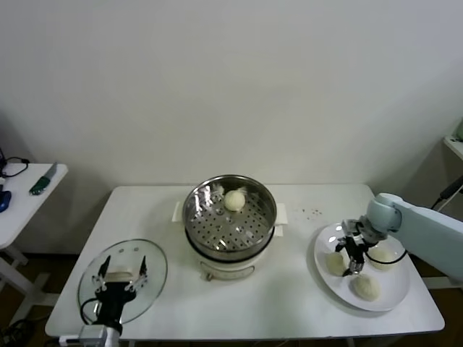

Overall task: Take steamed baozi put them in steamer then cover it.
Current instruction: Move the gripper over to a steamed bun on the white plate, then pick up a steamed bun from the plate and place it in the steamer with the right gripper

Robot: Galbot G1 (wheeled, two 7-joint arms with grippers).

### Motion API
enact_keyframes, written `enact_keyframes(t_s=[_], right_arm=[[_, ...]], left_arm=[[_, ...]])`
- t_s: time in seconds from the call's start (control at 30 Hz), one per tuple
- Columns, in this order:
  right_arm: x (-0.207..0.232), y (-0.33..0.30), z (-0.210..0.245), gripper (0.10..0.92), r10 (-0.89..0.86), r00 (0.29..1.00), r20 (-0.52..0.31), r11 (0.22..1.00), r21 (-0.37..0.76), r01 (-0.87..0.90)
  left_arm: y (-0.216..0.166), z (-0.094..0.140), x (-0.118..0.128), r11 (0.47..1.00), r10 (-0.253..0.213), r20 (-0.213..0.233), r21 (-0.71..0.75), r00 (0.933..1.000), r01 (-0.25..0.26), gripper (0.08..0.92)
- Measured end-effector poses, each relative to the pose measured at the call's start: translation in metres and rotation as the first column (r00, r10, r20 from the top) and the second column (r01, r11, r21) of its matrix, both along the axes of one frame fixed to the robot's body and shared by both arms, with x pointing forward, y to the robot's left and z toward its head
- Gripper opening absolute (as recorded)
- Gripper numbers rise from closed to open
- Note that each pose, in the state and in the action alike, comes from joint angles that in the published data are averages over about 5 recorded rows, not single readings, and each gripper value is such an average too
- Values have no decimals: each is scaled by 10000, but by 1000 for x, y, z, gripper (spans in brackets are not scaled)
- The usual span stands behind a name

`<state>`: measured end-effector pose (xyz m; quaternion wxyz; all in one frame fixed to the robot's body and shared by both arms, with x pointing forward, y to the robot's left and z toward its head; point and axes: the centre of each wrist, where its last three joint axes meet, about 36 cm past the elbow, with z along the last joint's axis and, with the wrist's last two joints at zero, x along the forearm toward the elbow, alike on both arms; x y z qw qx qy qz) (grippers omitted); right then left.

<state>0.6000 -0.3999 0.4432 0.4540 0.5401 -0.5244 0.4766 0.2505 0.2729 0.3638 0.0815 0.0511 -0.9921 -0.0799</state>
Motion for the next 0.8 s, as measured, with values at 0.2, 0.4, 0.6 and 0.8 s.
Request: enact_keyframes(t_s=[0.2,0.4,0.6,0.8], right_arm=[[1,-4,8,680,-152,9999,63,9998,118,151],[12,-14,40,679,-491,9982,348,9984,300,481],[38,-10,99,680,-758,9931,894,9953,668,700],[71,20,173,687,-791,9855,1501,9919,1101,629]], left_arm=[[-3,2,0,9999,-29,-4,-114,10000,29,823],[-7,4,1,9998,-68,61,-204,10000,69,823],[-8,5,2,9997,-103,76,-240,9999,105,823],[-13,7,-1,9991,-245,40,-358,9997,246,823]])
